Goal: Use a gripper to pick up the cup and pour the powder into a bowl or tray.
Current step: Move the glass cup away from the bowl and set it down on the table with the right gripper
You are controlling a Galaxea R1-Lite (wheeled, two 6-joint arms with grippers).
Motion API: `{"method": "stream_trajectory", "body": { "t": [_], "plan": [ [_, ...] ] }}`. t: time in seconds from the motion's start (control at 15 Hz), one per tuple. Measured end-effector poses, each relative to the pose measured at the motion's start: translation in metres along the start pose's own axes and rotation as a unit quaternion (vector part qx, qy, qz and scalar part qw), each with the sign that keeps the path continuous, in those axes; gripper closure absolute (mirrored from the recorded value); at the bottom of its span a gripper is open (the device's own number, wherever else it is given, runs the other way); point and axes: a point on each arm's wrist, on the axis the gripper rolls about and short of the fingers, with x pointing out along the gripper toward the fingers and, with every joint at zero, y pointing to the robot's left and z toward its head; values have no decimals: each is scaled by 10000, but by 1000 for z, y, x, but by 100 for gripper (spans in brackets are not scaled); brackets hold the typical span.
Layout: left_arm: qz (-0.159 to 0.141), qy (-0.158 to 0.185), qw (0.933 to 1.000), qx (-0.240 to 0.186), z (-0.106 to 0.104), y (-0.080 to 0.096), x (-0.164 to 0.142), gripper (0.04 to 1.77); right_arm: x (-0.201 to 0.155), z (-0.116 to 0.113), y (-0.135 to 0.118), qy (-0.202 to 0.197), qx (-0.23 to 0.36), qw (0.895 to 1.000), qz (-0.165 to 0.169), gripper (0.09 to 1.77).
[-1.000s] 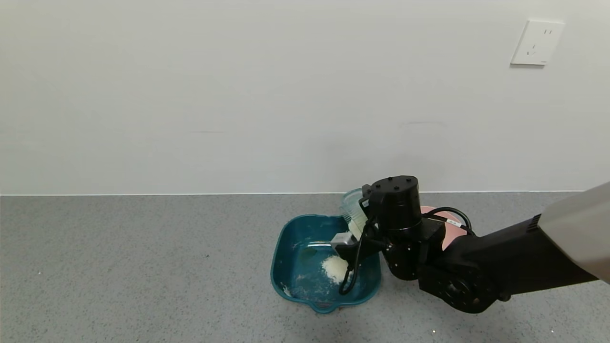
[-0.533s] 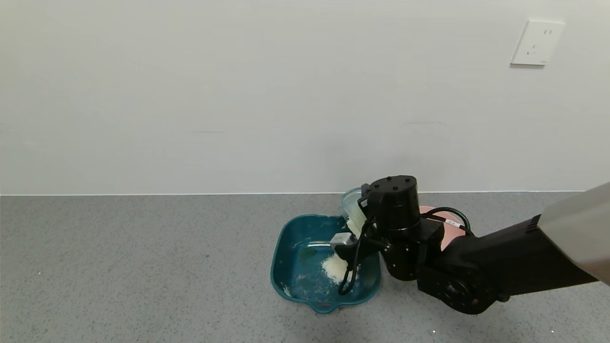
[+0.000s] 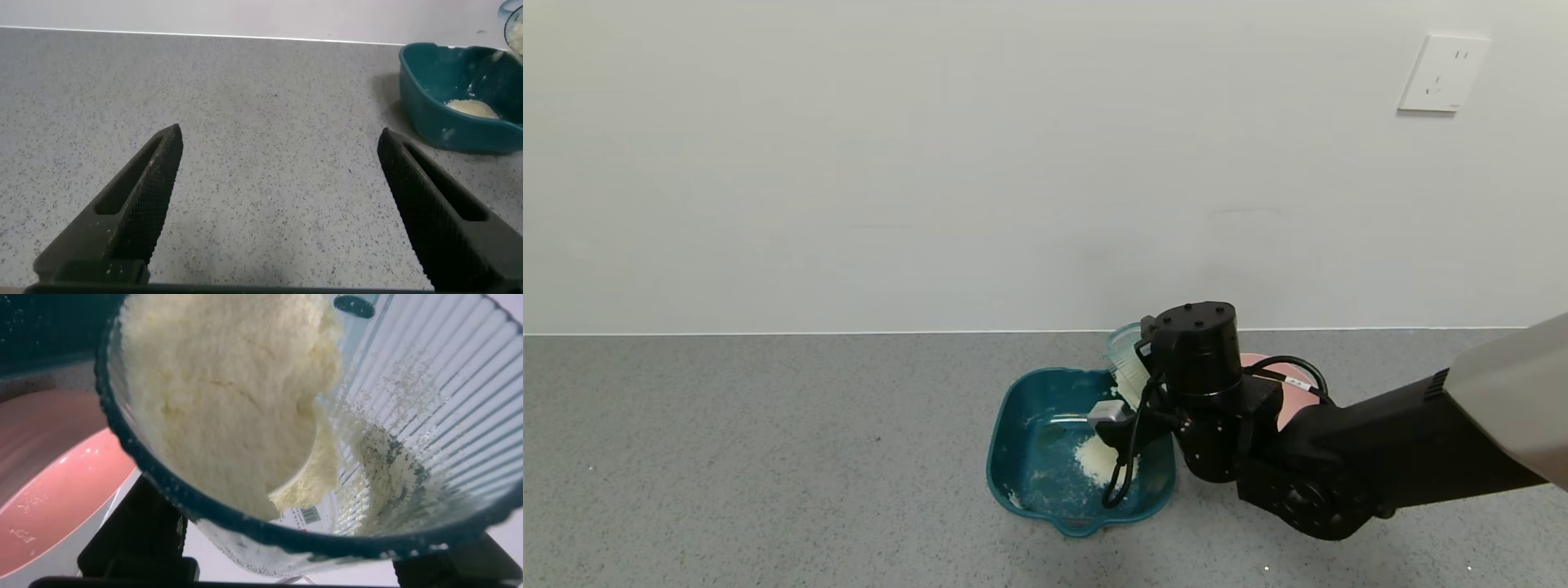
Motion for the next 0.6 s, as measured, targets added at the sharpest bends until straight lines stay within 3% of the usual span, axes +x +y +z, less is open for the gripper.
{"method": "stream_trajectory", "body": {
  "t": [0.6],
  "plan": [
    [-2,0,10000,0,0,0,0,9,1,-1,3,29,104,9999,-38,51]
  ]
}}
